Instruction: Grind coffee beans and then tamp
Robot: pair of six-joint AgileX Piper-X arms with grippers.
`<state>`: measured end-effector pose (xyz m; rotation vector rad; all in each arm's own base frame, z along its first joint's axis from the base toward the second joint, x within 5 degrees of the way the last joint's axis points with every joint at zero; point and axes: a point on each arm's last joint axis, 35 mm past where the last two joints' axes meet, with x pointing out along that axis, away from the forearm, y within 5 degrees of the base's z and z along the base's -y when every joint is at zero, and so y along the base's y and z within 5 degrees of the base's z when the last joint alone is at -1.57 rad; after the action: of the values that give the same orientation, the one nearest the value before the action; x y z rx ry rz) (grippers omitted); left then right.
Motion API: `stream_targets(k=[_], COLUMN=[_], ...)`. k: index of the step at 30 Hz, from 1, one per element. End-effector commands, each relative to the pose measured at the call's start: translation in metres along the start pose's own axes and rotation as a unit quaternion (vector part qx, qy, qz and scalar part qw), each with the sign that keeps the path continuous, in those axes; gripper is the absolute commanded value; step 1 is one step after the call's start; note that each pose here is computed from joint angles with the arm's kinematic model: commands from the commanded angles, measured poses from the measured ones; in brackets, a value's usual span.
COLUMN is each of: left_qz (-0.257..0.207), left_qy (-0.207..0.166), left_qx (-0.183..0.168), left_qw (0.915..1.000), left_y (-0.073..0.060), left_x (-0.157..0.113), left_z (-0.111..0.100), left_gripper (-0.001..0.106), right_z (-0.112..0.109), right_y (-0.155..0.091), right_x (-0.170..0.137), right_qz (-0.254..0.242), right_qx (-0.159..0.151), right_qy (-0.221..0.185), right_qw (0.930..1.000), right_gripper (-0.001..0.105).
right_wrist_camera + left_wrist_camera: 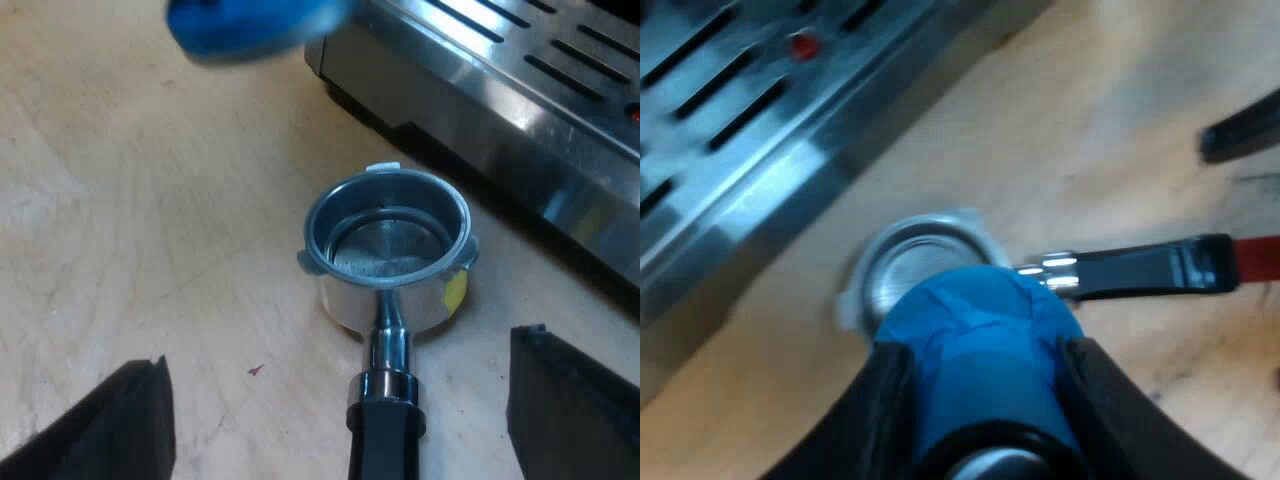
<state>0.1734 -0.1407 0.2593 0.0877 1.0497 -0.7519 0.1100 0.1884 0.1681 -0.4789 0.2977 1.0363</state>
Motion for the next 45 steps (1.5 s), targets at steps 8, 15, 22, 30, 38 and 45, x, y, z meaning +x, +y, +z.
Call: stream_targets(k=[8,15,22,30,38,45], left_qz=[-0.01,0.02,0.022,0.023,0.025,0.026], left_qy=[0.019,0.03,0.034,0.05,0.061,0.071], left_qx=[0.008,0.005,0.005,0.001,-0.001,-0.004], left_qw=[0.9997,0.9993,0.9992,0.9985,0.9978,0.9971], left_y=[-0.002,0.004,0.005,0.008,0.012,0.013], left_x=[0.026,0.041,0.049,0.061,0.075,0.08], left_z=[0.007,0.008,0.009,0.008,0.007,0.005], left_gripper=[0.001,0.001,0.001,0.001,0.001,0.001], right_z=[0.003,0.003,0.003,0.003,0.003,0.003], right_y=[0.0,0.0,0.0,0.0,0.0,0.0], right_x=[0.0,0.0,0.0,0.0,0.0,0.0], right_qz=[0.003,0.003,0.003,0.003,0.003,0.003], right_qx=[-0.006,-0.006,-0.006,-0.006,-0.006,-0.006], right_qy=[-0.011,-0.011,-0.011,-0.011,-0.011,-0.011], right_qw=[0.9999,0.9999,0.9999,0.9999,0.9999,0.9999], right_gripper=[0.07,0.07,0.07,0.07,0.07,0.07])
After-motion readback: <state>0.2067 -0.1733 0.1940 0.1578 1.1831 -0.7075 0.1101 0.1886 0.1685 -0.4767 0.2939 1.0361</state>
